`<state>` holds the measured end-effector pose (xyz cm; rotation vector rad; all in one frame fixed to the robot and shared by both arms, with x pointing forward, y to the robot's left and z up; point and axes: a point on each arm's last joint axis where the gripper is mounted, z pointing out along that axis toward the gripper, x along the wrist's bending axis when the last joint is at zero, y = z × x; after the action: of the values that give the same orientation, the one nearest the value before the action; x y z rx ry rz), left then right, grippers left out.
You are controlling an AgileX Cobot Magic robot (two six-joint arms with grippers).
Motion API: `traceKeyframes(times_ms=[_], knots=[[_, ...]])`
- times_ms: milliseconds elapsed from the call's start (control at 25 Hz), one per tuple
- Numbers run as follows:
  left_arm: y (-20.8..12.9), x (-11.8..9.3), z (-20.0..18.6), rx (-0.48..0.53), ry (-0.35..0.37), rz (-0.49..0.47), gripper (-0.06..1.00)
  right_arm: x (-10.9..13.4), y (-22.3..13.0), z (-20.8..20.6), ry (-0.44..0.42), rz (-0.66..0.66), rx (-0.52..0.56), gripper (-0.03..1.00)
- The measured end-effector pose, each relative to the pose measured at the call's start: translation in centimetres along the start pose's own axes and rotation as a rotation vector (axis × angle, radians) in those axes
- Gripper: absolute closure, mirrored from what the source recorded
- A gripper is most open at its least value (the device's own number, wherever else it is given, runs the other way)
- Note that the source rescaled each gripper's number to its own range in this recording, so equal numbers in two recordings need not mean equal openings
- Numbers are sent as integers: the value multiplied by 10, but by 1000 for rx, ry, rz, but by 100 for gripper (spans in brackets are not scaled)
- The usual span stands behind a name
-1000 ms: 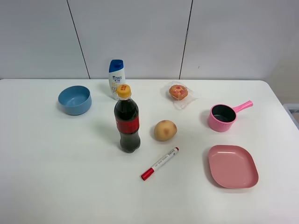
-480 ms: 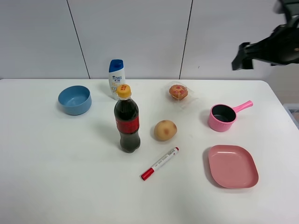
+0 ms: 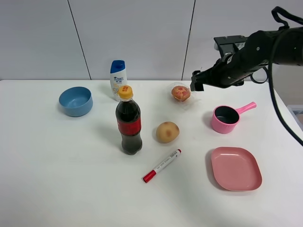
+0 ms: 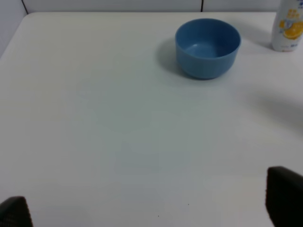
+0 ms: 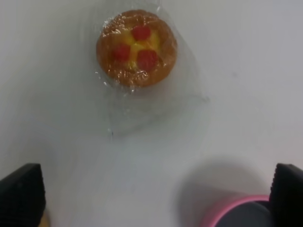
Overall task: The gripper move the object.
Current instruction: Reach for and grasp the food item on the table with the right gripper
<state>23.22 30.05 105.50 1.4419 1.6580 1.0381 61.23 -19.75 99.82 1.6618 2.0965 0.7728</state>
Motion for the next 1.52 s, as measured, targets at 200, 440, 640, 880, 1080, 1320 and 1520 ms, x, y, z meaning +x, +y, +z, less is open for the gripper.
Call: traceKeyframes(times_ms=[200, 440, 640, 880, 1080, 1320, 1520], knots=[[0, 0, 0, 0, 0, 0, -6, 2, 44, 7, 7, -5, -72, 0], [0, 0, 0, 0, 0, 0, -6, 4, 74, 22, 20, -6, -16, 1], [0, 0, 0, 0, 0, 0, -6, 4, 86, 45, 28, 6, 61, 1], [0, 0, 0, 0, 0, 0, -6, 2, 71, 90, 32, 19, 176, 2], [0, 0, 0, 0, 0, 0, -6, 8, 54, 118, 17, -29, 239, 2], [0, 0, 0, 0, 0, 0, -6, 35, 45, 140, -17, -175, 212, 2], [0, 0, 0, 0, 0, 0, -6, 35, 49, 140, -32, -200, 167, 2]])
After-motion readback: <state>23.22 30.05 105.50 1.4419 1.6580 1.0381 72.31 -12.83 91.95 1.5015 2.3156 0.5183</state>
